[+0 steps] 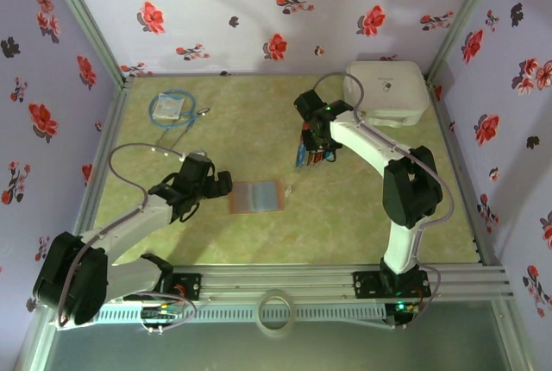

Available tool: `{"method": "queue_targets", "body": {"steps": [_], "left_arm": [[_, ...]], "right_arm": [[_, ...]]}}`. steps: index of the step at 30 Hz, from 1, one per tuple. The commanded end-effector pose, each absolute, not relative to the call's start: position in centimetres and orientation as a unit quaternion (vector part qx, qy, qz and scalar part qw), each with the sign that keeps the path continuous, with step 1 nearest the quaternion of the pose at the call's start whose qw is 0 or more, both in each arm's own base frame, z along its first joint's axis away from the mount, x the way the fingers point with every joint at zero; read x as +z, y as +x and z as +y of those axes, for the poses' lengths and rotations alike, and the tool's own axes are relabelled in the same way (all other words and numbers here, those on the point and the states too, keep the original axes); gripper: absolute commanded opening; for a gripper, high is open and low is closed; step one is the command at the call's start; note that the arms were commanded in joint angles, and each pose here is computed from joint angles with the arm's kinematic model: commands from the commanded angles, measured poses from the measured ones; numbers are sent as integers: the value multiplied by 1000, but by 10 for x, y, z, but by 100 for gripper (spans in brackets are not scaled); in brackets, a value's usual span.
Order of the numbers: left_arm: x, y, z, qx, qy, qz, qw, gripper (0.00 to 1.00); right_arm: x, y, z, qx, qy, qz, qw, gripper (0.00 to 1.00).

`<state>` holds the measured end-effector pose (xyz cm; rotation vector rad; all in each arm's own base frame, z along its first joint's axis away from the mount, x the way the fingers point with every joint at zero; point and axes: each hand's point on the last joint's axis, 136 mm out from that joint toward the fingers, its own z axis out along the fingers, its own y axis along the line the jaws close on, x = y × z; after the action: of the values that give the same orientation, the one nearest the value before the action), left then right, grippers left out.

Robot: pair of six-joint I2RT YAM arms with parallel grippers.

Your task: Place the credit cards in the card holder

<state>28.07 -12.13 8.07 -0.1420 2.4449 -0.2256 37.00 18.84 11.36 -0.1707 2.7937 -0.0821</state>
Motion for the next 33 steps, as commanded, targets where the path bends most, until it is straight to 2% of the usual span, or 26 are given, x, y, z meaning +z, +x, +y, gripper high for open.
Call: {"method": "queue_targets", "body": {"steps": [1,15,25,33], "left_arm": [[75,280,-118,-83,-49,938,332,100],[69,281,-115,-84,-54,939,328,100],[67,281,-113,-85,-57,940,326,100],[68,281,-114,-87,-58,940,325,100]], "right_arm": [[115,371,180,-48,-53,983,169,29],[101,373,187,-42,-54,986,153,25],[104,374,189,-34,-53,986,154,10],[112,375,192,-21,-49,986,161,3]]}}
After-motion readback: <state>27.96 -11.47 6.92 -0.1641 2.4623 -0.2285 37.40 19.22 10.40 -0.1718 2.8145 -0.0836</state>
